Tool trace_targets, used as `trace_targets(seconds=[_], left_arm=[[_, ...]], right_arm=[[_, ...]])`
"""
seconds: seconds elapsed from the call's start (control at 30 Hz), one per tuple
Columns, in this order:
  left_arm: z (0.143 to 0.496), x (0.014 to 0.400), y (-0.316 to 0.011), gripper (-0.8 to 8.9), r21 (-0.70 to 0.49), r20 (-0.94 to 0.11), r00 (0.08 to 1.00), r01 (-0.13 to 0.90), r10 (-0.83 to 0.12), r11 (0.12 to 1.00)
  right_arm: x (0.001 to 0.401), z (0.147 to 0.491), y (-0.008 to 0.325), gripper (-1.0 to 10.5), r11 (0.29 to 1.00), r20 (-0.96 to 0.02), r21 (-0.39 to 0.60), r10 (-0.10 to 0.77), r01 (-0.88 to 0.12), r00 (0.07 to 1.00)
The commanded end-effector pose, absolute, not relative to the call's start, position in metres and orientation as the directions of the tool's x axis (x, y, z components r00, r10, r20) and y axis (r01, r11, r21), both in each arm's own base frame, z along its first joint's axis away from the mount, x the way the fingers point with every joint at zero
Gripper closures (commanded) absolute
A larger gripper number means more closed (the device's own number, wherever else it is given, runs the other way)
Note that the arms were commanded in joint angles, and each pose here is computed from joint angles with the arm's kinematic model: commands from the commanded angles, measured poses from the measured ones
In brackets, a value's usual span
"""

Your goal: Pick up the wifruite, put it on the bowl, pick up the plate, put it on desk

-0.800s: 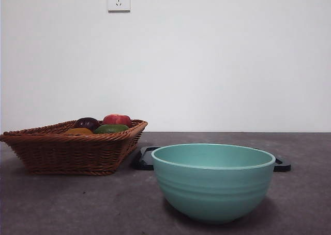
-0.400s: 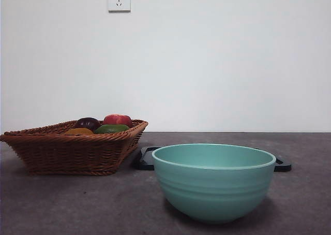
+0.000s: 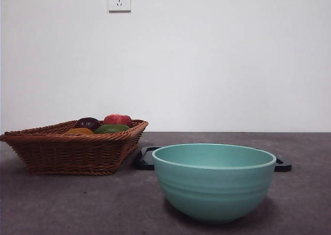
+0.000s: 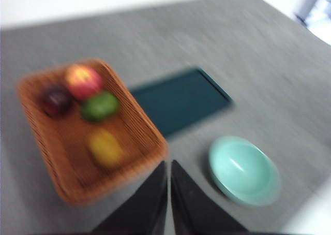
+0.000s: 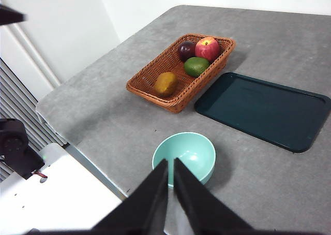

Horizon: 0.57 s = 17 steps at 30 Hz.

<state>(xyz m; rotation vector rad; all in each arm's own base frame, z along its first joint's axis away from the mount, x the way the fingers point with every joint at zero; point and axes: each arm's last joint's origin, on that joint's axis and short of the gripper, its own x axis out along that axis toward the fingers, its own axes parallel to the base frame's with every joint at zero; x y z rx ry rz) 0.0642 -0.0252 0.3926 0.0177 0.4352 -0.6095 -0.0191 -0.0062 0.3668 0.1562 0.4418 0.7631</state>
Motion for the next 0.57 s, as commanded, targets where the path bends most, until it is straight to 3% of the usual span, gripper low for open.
trace_targets(seconds=[0.03,0.2,0.3,0.43,0.57], left_arm=[[0.359,0.084,-0.025,8.04,-0.071,-0.262,0.811,0.524,-0.523,0.849],[0.282,0.096,-0.018,8.04,-0.004,-0.092,0.898,0.431,-0.43,0.902],[0.242,0.097,-0.012,8.04,-0.016,-0.054,0.932,0.358,-0.358,0.934],[0.2,0.099,-0.004,8.04,-0.111,-0.101,0.985,0.127,-0.138,0.986],[0.178,0.099,0.0,8.04,-0.133,-0.15,0.989,-0.013,-0.007,0.991]], right_arm=[[-0.021,0.371,-0.008,9.4,0.711,-0.307,0.296,0.703,-0.638,0.642],[-0.021,0.371,-0.008,9.4,0.711,-0.307,0.296,0.703,-0.638,0.641],[-0.021,0.371,-0.008,9.4,0.711,-0.307,0.297,0.703,-0.637,0.642],[-0.021,0.371,-0.008,9.4,0.71,-0.307,0.296,0.704,-0.638,0.641],[-0.021,0.371,-0.008,9.4,0.711,-0.307,0.296,0.703,-0.638,0.641]])
